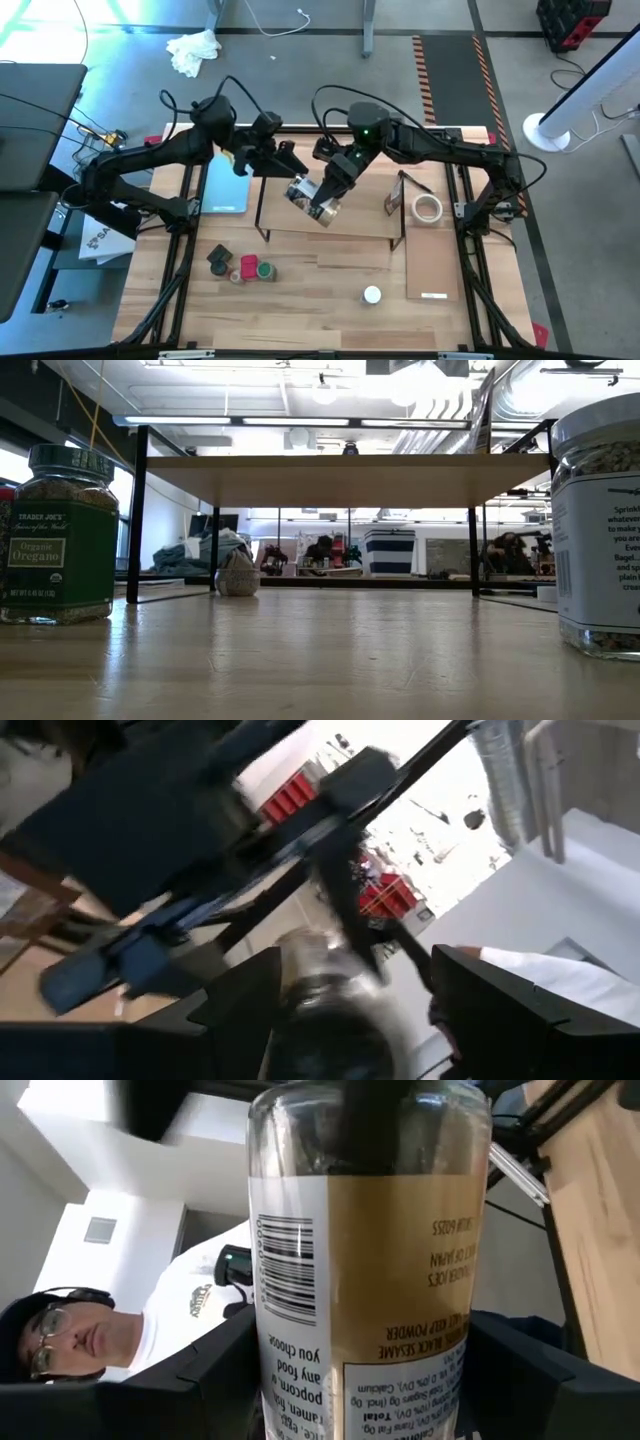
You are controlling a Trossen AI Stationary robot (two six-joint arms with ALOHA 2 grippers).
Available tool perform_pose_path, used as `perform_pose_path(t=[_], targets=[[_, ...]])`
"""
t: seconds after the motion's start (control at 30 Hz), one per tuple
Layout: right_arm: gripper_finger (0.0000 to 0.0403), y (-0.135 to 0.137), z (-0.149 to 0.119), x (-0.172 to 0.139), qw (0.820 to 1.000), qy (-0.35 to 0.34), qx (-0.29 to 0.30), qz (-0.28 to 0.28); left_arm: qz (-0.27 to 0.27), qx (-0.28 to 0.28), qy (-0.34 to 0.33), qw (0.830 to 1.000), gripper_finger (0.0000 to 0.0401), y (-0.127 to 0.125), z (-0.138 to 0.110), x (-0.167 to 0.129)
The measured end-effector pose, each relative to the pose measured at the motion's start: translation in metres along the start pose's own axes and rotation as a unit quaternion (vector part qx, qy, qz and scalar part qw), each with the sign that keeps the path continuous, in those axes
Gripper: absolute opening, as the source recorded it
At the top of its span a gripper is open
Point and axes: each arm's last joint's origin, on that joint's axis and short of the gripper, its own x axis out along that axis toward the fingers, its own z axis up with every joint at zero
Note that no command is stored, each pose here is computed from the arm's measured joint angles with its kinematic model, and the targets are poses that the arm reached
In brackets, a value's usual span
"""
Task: Shelf spices
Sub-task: Put the brown seasoning bottle on the shelf
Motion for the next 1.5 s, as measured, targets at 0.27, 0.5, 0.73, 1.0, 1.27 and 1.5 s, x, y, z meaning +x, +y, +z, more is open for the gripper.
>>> perform_pose_path(t=[0.27,0.5,0.73,1.0,1.27,1.5], targets=[[0.0268,0.002,-0.003,0.003,1.0,0.005,-0.005,0.003,0.0,-0.015,0.02,1.0,0.0255,0.0,-0.008,0.008],[0.0268,0.005,-0.003,0.002,1.0,0.003,-0.015,0.007,-0.029,-0.016,0.013,0.999,0.0255,-0.007,-0.009,0.014],[0.0268,0.002,-0.002,0.003,1.0,-0.007,-0.005,-0.001,-0.011,-0.013,0.022,1.0,0.0255,-0.004,-0.012,0.014],[0.0266,0.005,0.0,0.003,1.0,-0.017,-0.019,0.009,-0.023,-0.016,0.034,0.999,0.0255,-0.007,-0.013,0.012],[0.0266,0.005,0.001,0.002,0.999,-0.024,-0.026,0.008,0.002,-0.008,-0.001,1.0,0.0255,-0.007,-0.011,0.012],[0.0266,0.006,0.001,0.002,0.999,-0.029,-0.033,0.009,0.008,-0.015,-0.026,1.0,0.0255,-0.007,-0.008,0.012]])
